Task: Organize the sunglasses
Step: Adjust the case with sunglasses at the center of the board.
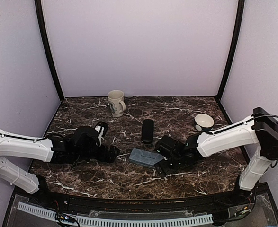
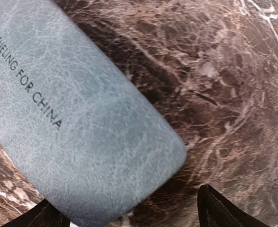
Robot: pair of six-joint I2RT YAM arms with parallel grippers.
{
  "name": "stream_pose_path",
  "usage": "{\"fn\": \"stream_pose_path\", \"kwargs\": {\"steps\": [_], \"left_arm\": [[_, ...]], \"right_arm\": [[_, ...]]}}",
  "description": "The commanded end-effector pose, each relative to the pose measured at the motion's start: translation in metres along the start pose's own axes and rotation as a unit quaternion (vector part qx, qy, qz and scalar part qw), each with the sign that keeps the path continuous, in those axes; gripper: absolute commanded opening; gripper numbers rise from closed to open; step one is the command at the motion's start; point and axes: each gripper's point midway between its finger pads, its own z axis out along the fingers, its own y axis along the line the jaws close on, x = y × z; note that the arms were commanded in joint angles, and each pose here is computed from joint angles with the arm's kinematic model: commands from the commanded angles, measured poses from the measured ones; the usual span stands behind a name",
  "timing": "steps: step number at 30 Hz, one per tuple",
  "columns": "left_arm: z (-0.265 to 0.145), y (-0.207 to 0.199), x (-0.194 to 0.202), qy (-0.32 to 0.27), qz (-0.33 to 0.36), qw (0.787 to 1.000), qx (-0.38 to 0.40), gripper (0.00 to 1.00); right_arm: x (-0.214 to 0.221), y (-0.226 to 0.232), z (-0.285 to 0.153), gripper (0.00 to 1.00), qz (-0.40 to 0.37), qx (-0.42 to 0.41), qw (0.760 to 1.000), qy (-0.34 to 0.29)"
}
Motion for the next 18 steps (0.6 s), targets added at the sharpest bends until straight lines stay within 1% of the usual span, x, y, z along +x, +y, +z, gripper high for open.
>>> {"fn": "stream_pose_path", "kwargs": {"steps": [1,3,6,11,14,18], "left_arm": [[-0.008,0.013,-0.008,-0.012,0.001,1.000,-0.020,0.99],[-0.010,0.017,-0.010,-0.015,-0.001,1.000,-0.026,0.99],[-0.013,0.025,-0.014,-0.020,-0.004,0.999,-0.037,0.99],[-0.018,0.040,-0.020,-0.028,-0.012,0.998,-0.061,0.99],[-0.024,0.052,-0.026,-0.032,-0.020,0.996,-0.079,0.99],[-0.036,0.069,-0.040,-0.052,-0.040,0.993,-0.098,0.99]], "right_arm": [[-0.007,-0.024,-0.011,0.93,0.010,0.028,0.999,-0.013],[-0.007,-0.033,-0.013,0.94,0.024,0.034,0.999,-0.017],[-0.014,-0.045,-0.025,0.95,0.051,0.030,0.997,-0.040],[-0.022,-0.050,-0.037,0.97,0.064,0.023,0.996,-0.063],[-0.027,-0.062,-0.047,0.98,0.081,0.037,0.993,-0.079],[-0.043,-0.088,-0.072,1.00,0.127,0.038,0.983,-0.126]]}}
